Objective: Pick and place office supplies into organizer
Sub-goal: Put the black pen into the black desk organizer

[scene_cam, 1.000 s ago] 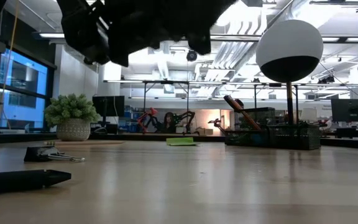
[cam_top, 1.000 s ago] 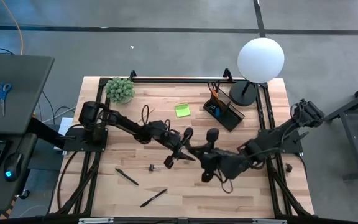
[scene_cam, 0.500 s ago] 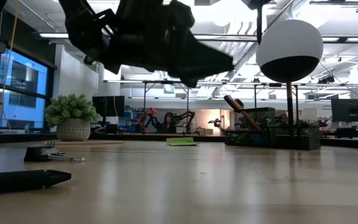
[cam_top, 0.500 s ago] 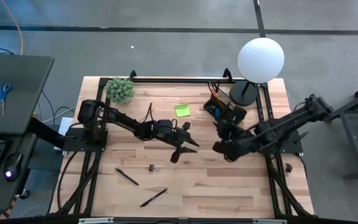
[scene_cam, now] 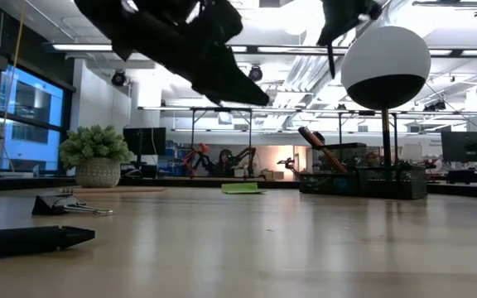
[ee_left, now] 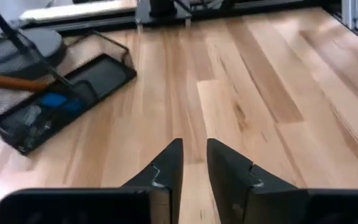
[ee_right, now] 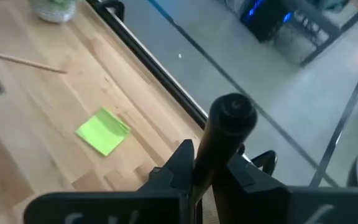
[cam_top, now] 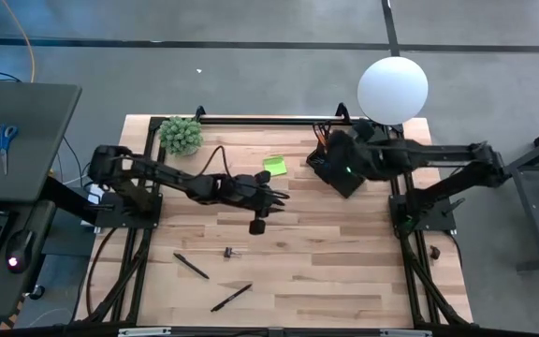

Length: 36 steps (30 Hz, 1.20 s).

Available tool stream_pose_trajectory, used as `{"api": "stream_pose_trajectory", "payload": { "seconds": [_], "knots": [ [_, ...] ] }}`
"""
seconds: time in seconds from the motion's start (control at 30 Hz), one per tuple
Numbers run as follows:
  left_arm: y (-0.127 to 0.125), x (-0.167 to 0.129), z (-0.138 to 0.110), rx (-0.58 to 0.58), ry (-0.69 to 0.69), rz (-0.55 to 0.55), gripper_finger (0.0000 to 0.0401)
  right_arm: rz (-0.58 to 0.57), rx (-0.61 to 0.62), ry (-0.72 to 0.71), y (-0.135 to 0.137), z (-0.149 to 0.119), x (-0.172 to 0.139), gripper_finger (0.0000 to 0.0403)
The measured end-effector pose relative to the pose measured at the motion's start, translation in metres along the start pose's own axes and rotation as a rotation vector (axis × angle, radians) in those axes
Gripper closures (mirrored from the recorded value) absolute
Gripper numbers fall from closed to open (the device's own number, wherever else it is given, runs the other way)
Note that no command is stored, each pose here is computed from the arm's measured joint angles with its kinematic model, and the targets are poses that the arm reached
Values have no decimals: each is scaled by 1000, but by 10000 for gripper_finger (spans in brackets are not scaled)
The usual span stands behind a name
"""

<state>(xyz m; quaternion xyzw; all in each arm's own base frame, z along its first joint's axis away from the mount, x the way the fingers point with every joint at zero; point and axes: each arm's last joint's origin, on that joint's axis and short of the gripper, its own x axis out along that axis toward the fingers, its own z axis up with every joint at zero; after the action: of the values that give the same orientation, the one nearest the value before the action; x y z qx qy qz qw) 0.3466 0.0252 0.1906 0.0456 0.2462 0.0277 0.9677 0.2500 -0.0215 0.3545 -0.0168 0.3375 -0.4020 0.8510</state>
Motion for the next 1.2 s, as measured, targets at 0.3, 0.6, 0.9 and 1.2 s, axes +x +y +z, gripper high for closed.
{"api": "stream_pose_trajectory", "payload": {
  "seconds": [0.3,0.6,0.9,1.2],
  "knots": [
    [2,-8,-7,-2,124,72,378,-16,99,46,-33,15,45,372],
    [2,-9,-8,6,141,71,399,17,222,53,-65,2,83,375],
    [2,-9,-10,2,157,95,400,12,256,51,-58,-56,115,382],
    [2,-9,-10,1,164,95,400,-10,287,125,-55,-86,125,358]
  ]
}}
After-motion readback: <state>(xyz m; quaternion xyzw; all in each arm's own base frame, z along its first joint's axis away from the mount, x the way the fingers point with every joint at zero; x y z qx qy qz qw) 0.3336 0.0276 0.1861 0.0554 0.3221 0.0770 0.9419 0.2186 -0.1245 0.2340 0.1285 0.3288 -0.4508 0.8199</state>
